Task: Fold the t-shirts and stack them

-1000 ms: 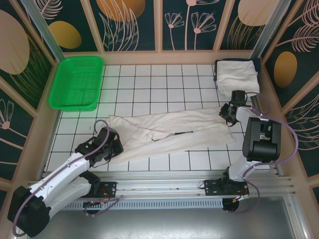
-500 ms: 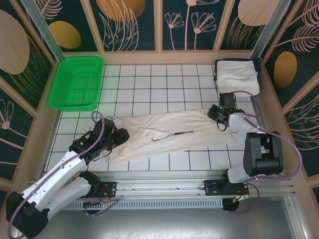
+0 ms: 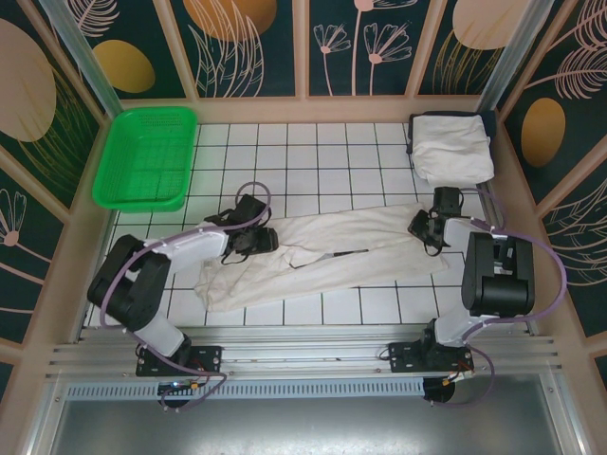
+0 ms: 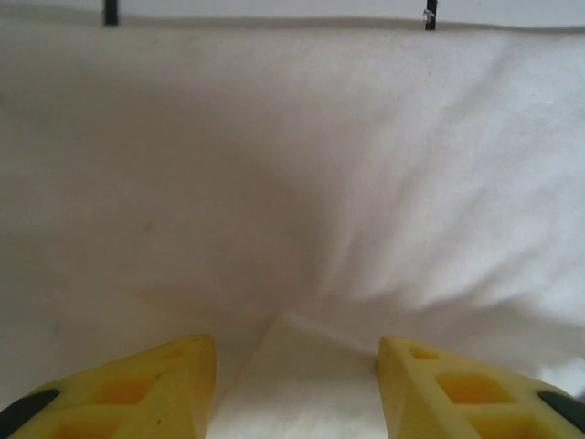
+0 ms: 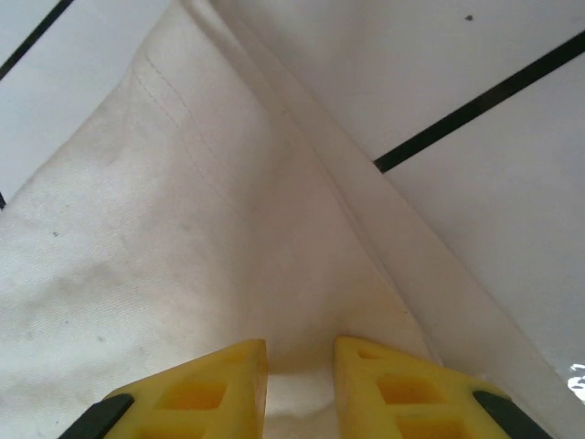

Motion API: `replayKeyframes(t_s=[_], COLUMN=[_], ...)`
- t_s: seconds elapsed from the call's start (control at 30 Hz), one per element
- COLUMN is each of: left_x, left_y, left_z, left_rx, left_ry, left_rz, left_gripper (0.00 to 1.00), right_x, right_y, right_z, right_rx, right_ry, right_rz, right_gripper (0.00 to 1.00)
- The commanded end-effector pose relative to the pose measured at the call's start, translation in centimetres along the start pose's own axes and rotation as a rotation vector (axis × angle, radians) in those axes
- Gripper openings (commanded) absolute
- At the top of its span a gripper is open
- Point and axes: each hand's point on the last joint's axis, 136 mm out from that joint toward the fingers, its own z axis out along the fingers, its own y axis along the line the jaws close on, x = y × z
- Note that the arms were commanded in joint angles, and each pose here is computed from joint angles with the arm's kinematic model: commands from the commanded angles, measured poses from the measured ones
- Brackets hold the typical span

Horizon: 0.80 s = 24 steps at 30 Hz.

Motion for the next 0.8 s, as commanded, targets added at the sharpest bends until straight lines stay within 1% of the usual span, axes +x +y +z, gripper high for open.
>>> replayKeyframes(t_s=[0.0, 0.07, 0.2, 0.4, 0.53, 0.63, 0.77], left_x=[-0.9, -0.6, 0.7, 4.5, 5.7, 6.4, 8.8], left_y=[-1.0, -2.1, -3.5, -5.4, -5.1, -5.8, -7.4], left_z=[0.5, 0.3, -0.5, -1.1, -2.4, -3.8, -4.7], left_rx=[0.014, 0.067, 0.116, 0.177, 0.165, 0.208, 0.291], left_ry=[-0.008, 0.001, 0.026, 0.093, 0.087, 0.072, 0.108], left_rz=[0.067, 0.074, 0.086, 0.094, 0.066, 0.045, 0.044], left_gripper=[0.48, 0.45, 0.37, 0.32, 0.31, 0.31, 0.32], right_x=[0.9, 0.9, 1.1, 1.1, 1.0, 1.1, 1.1], right_y=[-0.4, -0.6, -1.0, -1.2, -1.1, -1.3, -1.5], right_z=[0.8, 0.8, 0.8, 0.7, 0.6, 0.7, 0.6], right_rx=[-0.010, -0.001, 0.003, 0.006, 0.001, 0.006, 0.007], right_ry=[0.031, 0.029, 0.032, 0.030, 0.028, 0.031, 0.031], right_rz=[0.001, 0.003, 0.009, 0.012, 0.013, 0.014, 0.020], right_gripper=[0.26, 0.26, 0.27, 0.26, 0.27, 0.27, 0.27])
